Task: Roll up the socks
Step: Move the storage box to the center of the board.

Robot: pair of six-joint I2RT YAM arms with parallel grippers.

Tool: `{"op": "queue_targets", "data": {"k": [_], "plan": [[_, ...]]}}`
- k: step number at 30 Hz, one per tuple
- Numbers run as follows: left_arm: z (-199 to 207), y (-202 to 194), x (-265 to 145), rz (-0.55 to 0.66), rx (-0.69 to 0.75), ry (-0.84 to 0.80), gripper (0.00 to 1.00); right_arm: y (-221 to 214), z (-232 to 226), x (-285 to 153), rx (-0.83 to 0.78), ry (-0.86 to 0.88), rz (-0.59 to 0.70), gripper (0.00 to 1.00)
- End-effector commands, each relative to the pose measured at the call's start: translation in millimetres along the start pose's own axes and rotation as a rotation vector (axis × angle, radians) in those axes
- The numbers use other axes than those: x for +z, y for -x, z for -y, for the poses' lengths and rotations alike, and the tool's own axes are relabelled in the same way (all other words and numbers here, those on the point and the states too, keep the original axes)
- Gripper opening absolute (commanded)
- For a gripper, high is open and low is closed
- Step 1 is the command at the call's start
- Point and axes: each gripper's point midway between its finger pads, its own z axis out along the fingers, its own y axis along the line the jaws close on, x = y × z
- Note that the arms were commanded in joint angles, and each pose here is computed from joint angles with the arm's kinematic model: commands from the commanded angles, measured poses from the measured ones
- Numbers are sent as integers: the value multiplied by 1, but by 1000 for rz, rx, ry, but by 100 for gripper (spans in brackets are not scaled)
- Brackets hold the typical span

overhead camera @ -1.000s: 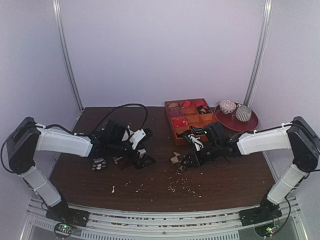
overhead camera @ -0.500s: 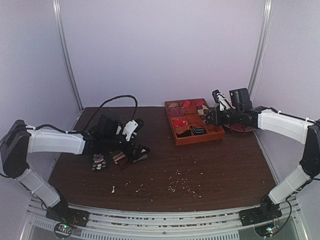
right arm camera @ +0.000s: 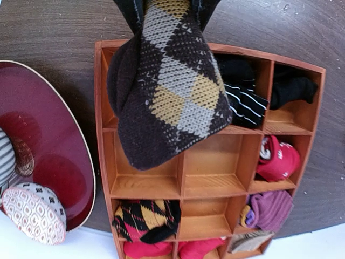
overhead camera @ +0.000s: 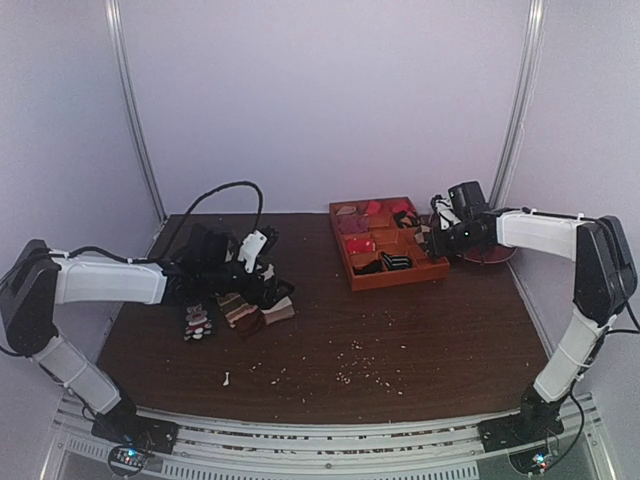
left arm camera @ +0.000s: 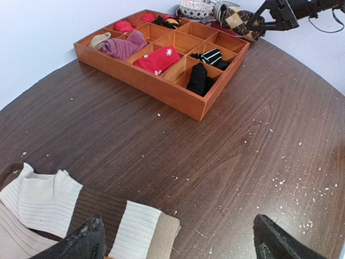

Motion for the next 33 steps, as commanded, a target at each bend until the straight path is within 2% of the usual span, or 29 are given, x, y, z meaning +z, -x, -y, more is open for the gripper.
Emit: {"op": "queue_targets", "data": {"k": [1, 5, 11, 17, 22, 33], "plan": [[7, 15, 3, 63, 27, -50, 94, -2, 14, 10, -20, -74, -41, 0], [12, 15, -1, 95, 51, -67, 94, 4, 10, 17, -92, -39, -80, 1], [18, 12, -7, 130, 80, -95, 94, 7, 21, 28, -160, -101, -150, 2], [19, 8, -8, 132, 106, -102, 94, -14, 28, 31, -300, -120, -273, 2], [22, 7, -8, 139, 112, -115, 94, -25, 37, 25, -410, -149, -276, 3], [22, 4, -4, 136, 115, -119, 94, -28, 39, 47, -476, -165, -352, 4]]}}
